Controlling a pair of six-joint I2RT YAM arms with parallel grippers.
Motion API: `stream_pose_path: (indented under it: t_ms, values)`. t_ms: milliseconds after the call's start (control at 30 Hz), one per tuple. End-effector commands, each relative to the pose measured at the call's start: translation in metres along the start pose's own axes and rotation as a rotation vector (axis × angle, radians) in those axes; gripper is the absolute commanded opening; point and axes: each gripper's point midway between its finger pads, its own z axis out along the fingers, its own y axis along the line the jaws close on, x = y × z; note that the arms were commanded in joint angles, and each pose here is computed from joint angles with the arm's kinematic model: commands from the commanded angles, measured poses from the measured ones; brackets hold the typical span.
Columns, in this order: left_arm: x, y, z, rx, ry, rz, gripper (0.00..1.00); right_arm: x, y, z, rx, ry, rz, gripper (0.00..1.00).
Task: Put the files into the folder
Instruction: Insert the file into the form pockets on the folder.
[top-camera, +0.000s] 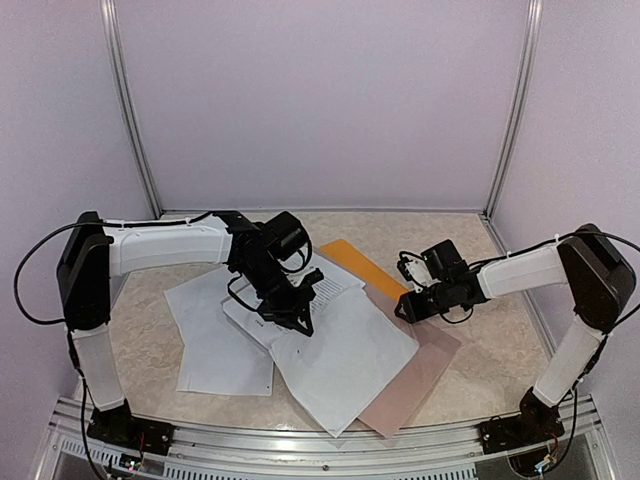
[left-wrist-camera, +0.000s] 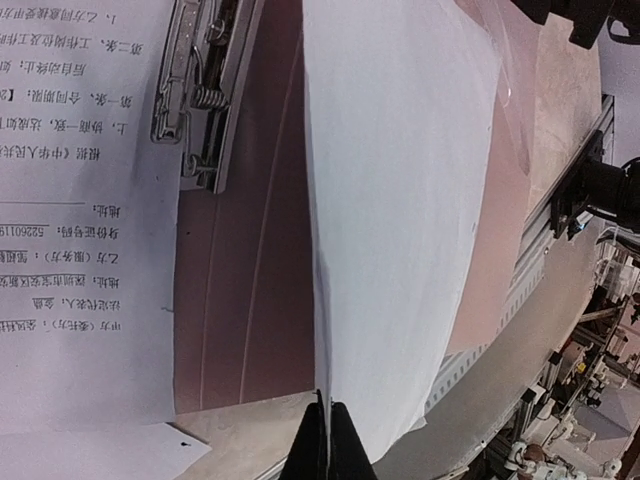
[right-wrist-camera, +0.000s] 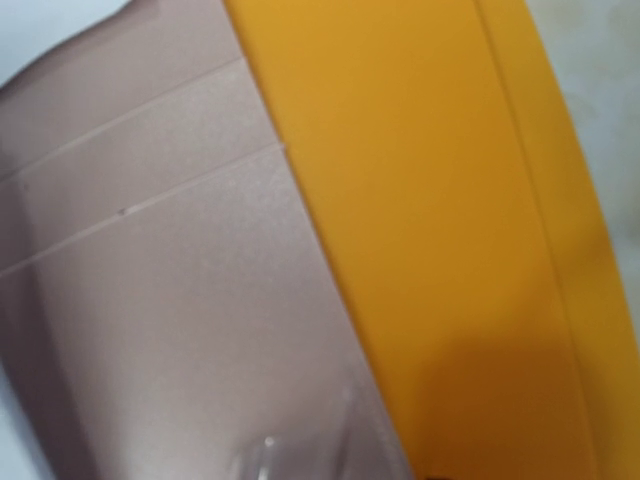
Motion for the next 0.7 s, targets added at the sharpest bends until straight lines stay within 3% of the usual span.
stream_pose_path:
  t_ms: [0,233,667]
  values:
    - [-0.017,-0.019,0.006,0.086,-0.025,0.010,0.00,0.036,0.000,-0.001,-0.012,0.113,0.026,0.43]
    - [-0.021,-0.023,0.023,0.091,-0.003,-0.003,0.00,0.034,0.002,-0.004,-0.023,0.099,0.033,0.44]
    - [-0.010,-0.021,0.014,0.069,-0.015,-0.027,0.00,0.023,0.007,-0.011,-0.047,0.065,0.052,0.60]
